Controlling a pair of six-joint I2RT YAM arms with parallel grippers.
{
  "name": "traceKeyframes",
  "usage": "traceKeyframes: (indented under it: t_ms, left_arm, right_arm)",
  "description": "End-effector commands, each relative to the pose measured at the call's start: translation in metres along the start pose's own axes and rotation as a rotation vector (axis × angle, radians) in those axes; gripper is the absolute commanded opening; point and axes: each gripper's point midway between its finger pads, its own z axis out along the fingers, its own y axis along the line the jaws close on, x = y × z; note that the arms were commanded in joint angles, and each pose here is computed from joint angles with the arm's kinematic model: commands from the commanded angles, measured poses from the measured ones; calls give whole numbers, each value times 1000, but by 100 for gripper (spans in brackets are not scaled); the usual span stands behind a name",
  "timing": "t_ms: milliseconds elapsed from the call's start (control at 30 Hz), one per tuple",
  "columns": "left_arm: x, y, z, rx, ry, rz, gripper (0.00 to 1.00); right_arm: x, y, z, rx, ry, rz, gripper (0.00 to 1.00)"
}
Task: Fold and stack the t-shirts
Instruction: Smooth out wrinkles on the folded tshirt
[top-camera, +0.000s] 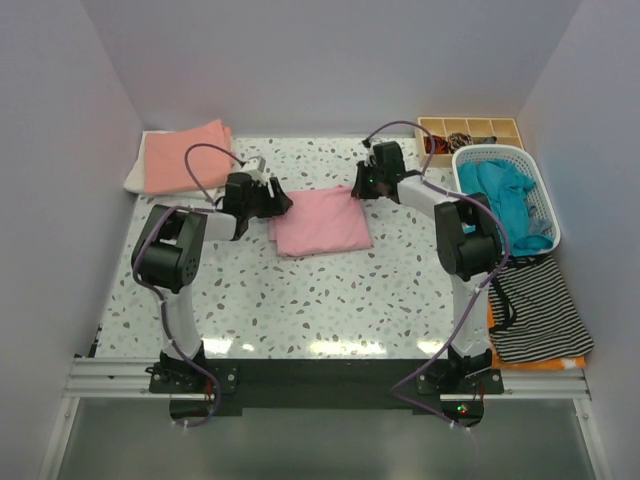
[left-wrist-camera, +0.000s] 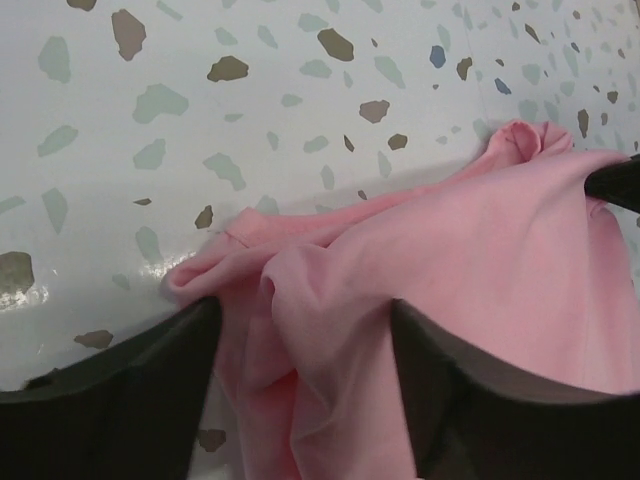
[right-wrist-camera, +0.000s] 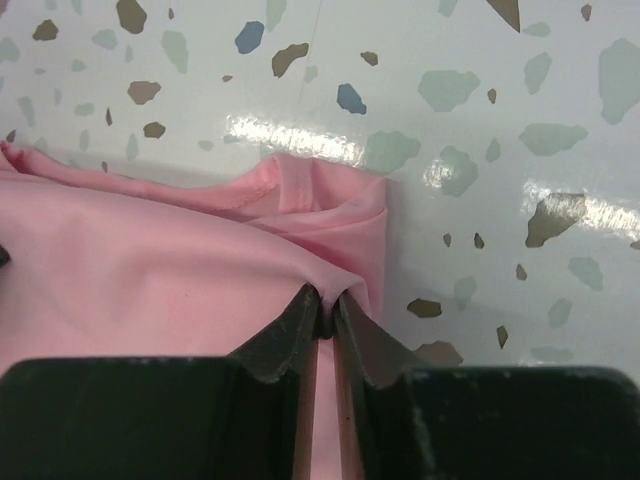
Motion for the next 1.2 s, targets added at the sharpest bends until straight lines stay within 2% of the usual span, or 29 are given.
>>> traceKeyframes:
  t_ms: [0, 33, 67, 167, 267, 333, 400, 433, 500, 533, 733, 833, 1067, 1167]
  left_arm:
    - [-47, -9, 9, 32, -146, 50, 85]
    - [-50, -7, 8, 20, -150, 53, 97]
    - [-60, -9, 2, 13, -168, 58, 99]
    - [-79, -6, -17, -39, -207, 96, 100]
    - [-86, -6, -36, -83, -211, 117, 100]
    - [-72, -5, -45, -86, -175, 94, 100]
    - [-66, -14, -58, -55, -167, 56, 100]
    - [-46, -10, -64, -56, -136, 32, 100]
    - [-37, -22, -79, -5, -137, -6, 100]
    - [-16, -19, -85, -1, -111, -23, 100]
    - [39, -35, -120, 82, -103, -73, 96]
    - [56, -36, -133, 110, -129, -94, 91]
    - [78, -33, -137, 140, -133, -108, 90]
    - [82, -37, -130, 169, -124, -114, 81]
  right_arm:
    - [-48, -4, 2, 29, -155, -28, 19]
    - [-54, -7, 0, 39, -172, -28, 20]
    - [-57, -8, -4, 42, -179, -36, 22]
    - [-70, -16, -26, 74, -227, -44, 29]
    - [-74, -24, -46, 105, -229, -31, 47]
    - [-63, -31, -52, 115, -181, -14, 48]
    - [-52, -33, -62, 117, -161, -5, 49]
    - [-45, -34, -65, 119, -138, 0, 49]
    - [-28, -30, -70, 96, -92, 21, 50]
    - [-21, -26, -71, 76, -78, 37, 50]
    - [23, -10, -81, -37, -31, 106, 50]
    - [40, -9, -80, -58, -3, 135, 50]
    - [66, -3, -77, -115, 41, 194, 49]
    - [73, 1, -76, -142, 55, 213, 48]
